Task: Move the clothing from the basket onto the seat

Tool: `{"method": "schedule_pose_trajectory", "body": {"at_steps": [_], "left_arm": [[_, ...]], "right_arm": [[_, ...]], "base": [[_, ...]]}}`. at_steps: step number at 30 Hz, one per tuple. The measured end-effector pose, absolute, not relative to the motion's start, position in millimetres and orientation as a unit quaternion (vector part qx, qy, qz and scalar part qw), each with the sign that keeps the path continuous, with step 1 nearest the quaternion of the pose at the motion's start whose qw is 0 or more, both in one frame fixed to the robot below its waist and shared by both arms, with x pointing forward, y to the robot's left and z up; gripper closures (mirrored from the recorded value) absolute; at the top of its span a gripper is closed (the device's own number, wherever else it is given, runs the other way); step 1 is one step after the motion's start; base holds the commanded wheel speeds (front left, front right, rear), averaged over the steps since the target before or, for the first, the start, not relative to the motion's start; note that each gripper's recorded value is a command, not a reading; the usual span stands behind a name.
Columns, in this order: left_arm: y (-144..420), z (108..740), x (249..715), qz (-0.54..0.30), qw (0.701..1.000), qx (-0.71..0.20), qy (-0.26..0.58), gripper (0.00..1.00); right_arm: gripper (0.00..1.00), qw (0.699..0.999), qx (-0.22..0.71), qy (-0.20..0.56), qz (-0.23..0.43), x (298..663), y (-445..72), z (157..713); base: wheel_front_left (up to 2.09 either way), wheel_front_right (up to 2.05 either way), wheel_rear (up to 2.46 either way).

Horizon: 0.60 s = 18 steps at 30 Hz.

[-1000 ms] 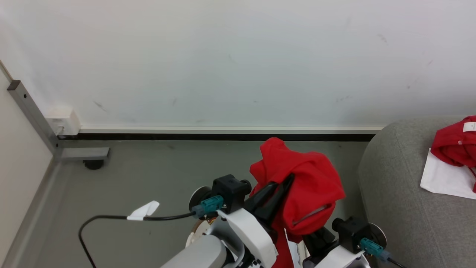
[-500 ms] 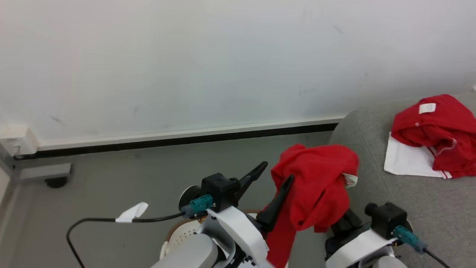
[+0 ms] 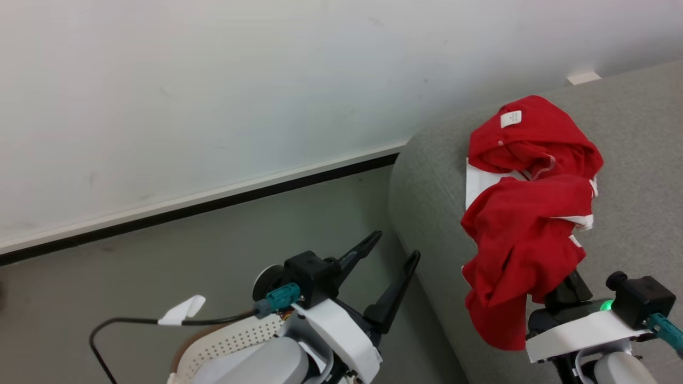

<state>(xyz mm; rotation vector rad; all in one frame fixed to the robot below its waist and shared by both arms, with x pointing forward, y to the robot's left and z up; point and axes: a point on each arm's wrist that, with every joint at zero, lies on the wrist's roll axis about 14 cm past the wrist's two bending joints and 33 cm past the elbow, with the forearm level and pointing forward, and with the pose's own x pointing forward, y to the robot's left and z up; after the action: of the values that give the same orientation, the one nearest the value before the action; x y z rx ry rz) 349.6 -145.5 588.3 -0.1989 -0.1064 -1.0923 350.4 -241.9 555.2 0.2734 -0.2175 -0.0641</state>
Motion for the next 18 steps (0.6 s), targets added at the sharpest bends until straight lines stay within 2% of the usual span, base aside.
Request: {"method": "schedule_pose_trajectory", "body": {"at_steps": [8,18], "left_arm": [[-175.3,578.3,339.6,-0.565,0.819,-0.091,-0.047,0.0],[-190.5,573.8,331.0,-0.589,0.802,-0.09,-0.049,0.0]], "right_arm": [[1.0,0.981,0.124,-0.111,-0.102,323.3,-280.9,551.1],[1.0,0.978,0.12,-0.114,-0.131,312.0,-296.4,551.1]], "base": [[0.0,0.0,0.0],[0.0,0.0,0.0]]}}
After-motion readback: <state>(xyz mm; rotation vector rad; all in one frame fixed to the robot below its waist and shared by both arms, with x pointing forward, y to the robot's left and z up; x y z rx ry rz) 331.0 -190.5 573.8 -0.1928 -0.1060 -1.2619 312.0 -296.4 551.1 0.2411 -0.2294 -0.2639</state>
